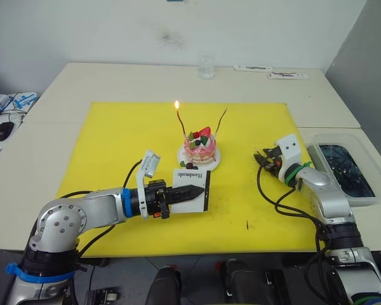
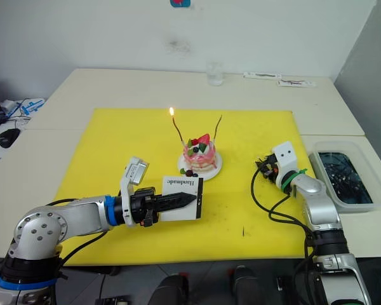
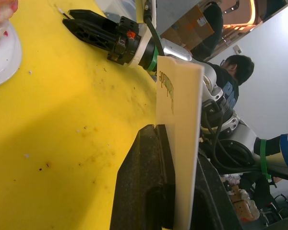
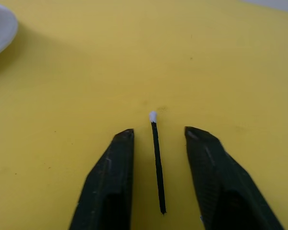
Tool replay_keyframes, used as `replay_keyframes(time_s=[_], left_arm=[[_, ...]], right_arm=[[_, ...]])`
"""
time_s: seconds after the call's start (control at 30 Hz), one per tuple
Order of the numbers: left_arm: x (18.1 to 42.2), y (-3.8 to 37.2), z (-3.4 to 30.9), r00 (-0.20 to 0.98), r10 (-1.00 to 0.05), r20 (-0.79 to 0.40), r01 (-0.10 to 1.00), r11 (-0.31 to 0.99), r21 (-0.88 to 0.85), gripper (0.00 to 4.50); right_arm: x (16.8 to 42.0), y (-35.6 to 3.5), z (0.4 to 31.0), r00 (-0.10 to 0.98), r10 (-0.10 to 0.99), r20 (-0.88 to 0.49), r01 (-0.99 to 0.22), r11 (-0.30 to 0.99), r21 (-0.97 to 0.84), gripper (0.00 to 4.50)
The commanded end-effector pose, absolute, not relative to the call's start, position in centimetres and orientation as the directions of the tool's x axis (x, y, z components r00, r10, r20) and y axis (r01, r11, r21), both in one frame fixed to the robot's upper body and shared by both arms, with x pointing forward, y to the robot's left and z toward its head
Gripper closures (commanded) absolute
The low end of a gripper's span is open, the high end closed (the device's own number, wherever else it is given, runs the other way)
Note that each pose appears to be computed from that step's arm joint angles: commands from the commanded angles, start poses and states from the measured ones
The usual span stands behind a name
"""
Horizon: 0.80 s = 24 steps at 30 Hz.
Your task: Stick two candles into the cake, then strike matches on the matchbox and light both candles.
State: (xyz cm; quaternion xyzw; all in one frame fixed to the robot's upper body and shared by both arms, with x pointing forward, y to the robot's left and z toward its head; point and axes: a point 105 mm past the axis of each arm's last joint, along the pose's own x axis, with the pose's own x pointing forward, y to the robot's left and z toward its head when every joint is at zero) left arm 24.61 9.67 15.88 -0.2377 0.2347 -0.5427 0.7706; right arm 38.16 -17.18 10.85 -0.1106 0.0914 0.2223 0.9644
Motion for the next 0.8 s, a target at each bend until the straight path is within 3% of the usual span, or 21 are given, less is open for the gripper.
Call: replay_keyframes(time_s=[0.03,0.07,0.53,0.8], left_arm=[[24.2,9.6,16.8,0.295,-0.952,-0.075,0.750,0.280,-0.599,4.50],[24.2,9.6,16.8,0.296,-0.952,-0.076,0.749,0.281,-0.599,4.50],[24.4,9.7,16.6,0.311,-0.947,-0.082,0.743,0.296,-0.601,4.50],[24.4,9.8,16.6,0.309,-0.947,-0.085,0.744,0.296,-0.599,4.50]], right_arm=[[38.3,-17.9,11.5,0.900,0.373,-0.227,-0.418,0.886,-0.202,4.25],[38.3,-17.9,11.6,0.900,0.371,-0.227,-0.416,0.888,-0.199,4.45],[37.0,-16.3,14.0,0.874,0.455,-0.174,-0.483,0.854,-0.193,4.45],[33.1,-14.9,13.3,0.840,0.504,-0.201,-0.536,0.828,-0.165,4.45]])
